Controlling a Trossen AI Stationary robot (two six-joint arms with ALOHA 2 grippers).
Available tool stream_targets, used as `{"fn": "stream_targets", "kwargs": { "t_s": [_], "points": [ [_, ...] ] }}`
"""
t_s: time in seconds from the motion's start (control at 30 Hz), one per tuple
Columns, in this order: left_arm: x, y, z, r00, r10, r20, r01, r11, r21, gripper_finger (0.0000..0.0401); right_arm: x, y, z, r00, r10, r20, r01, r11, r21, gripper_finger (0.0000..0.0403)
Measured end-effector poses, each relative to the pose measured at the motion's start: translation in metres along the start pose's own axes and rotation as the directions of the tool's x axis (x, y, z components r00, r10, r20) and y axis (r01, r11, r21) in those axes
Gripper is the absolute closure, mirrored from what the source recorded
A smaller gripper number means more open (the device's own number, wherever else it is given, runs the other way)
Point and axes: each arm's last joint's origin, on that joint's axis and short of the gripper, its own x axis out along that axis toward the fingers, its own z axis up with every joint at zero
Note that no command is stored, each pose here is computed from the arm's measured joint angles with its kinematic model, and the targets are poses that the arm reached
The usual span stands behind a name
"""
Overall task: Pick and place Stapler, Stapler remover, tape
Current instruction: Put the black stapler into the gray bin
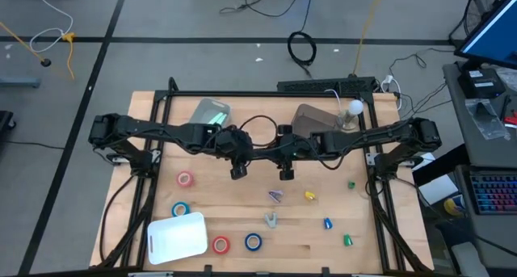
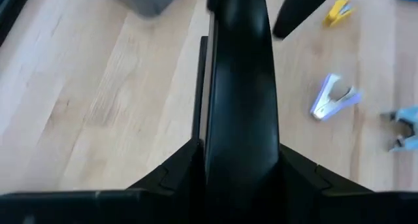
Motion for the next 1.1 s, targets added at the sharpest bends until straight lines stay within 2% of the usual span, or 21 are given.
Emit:
{"fn": "stream_targets", "kwargs": {
  "t_s": [0.17, 0.33, 0.43, 0.53, 0.77, 0.87, 0.97, 1.1],
  "points": [
    [0.0, 0.007, -0.012, 0.986, 0.125, -0.115, -0.13, 0.991, -0.04, 0.0256, -0.001, 0.002, -0.001, 1.0, -0.013, -0.02, 0.013, 1.0, -0.006, 0.02],
    [-0.004, 0.019, -0.027, 0.938, 0.211, -0.274, -0.246, 0.964, -0.1, 0.0256, -0.001, 0.001, -0.008, 0.995, -0.025, -0.092, 0.029, 0.999, 0.043, 0.0193],
    [-0.006, 0.029, -0.033, 0.897, 0.286, -0.338, -0.346, 0.929, -0.131, 0.0256, -0.002, 0.003, -0.014, 0.988, -0.009, -0.153, 0.019, 0.998, 0.063, 0.0191],
    [-0.014, 0.038, -0.036, 0.874, 0.327, -0.359, -0.407, 0.897, -0.173, 0.0256, -0.003, 0.003, -0.021, 0.977, -0.003, -0.215, 0.021, 0.996, 0.083, 0.0191],
    [-0.049, 0.063, -0.033, 0.859, 0.431, -0.278, -0.504, 0.81, -0.301, 0.0256, -0.006, 0.005, -0.032, 0.945, 0.018, -0.326, 0.031, 0.989, 0.146, 0.0194],
    [-0.059, 0.076, -0.036, 0.828, 0.48, -0.292, -0.558, 0.762, -0.329, 0.0256, -0.006, 0.005, -0.032, 0.942, 0.018, -0.334, 0.041, 0.984, 0.171, 0.0196],
    [-0.065, 0.09, -0.043, 0.776, 0.522, -0.355, -0.626, 0.704, -0.334, 0.0256, -0.006, 0.005, -0.032, 0.942, 0.02, -0.334, 0.043, 0.983, 0.18, 0.0196],
    [-0.055, 0.104, -0.059, 0.736, 0.523, -0.43, -0.669, 0.659, -0.343, 0.0256, -0.006, 0.005, -0.033, 0.941, 0.021, -0.337, 0.048, 0.98, 0.195, 0.0197]
  ]
}}
